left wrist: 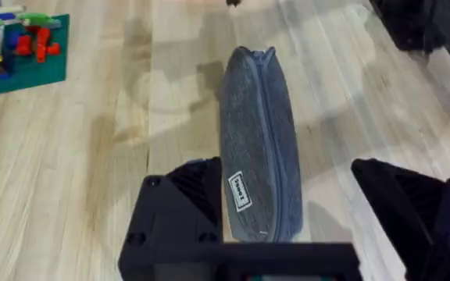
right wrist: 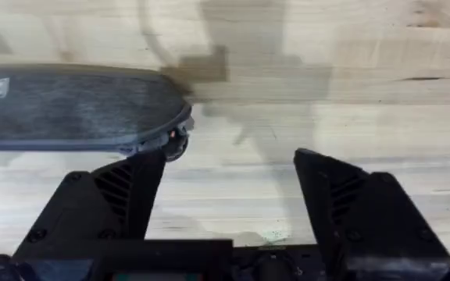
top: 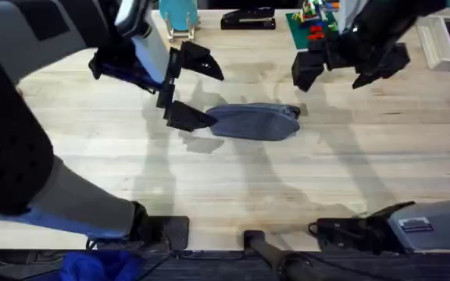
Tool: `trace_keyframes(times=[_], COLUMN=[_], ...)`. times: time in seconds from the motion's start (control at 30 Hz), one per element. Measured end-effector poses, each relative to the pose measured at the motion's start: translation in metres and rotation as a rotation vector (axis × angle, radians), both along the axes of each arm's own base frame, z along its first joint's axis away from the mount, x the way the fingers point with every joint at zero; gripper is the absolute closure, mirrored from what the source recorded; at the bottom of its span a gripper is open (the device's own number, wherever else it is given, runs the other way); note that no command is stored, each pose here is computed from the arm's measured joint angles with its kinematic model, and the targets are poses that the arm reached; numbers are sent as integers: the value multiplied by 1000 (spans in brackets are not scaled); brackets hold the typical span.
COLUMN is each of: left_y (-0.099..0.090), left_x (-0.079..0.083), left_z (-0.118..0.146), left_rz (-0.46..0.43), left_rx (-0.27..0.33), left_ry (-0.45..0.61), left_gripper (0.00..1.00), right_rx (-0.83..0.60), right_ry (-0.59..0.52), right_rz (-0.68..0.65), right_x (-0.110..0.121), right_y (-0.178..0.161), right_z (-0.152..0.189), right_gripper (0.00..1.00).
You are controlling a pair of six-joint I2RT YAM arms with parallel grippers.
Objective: Unzip the bag, pick up the pens from the table one at a time and place them inside, then zip the bag closed.
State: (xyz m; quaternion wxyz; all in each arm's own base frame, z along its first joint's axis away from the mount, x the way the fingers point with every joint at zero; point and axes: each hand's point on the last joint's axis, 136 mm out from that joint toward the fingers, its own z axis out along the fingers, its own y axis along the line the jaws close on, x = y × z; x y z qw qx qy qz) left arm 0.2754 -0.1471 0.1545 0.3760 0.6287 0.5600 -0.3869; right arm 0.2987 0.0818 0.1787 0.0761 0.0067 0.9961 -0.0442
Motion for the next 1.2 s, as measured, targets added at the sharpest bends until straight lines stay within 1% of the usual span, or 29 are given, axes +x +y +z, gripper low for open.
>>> trace_keyframes(times=[0.17,0.37,0.53,0.6,0.77,0.93,1.2], left_y=[-12,-28,-42,-48,-55,-57,-64], left_x=[-3,-6,-2,-2,-2,2,0], left_z=[5,6,-2,-5,-8,-8,0], left_rz=[-35,-68,-49,-40,-29,11,16], left_rx=[97,221,306,330,357,359,303], left_ry=[17,43,58,68,83,110,148], left_gripper=[6,4,4,4,4,4,4], right_rx=[34,107,158,171,188,204,239], right_ry=[-41,-73,-78,-75,-69,-71,-139], right_rz=[-1,5,16,22,28,6,-22], right_x=[-5,-13,-24,-29,-42,-56,-66], right_y=[2,9,14,15,13,2,-11], right_z=[14,30,39,42,50,60,78], right_gripper=[4,5,5,5,5,6,6])
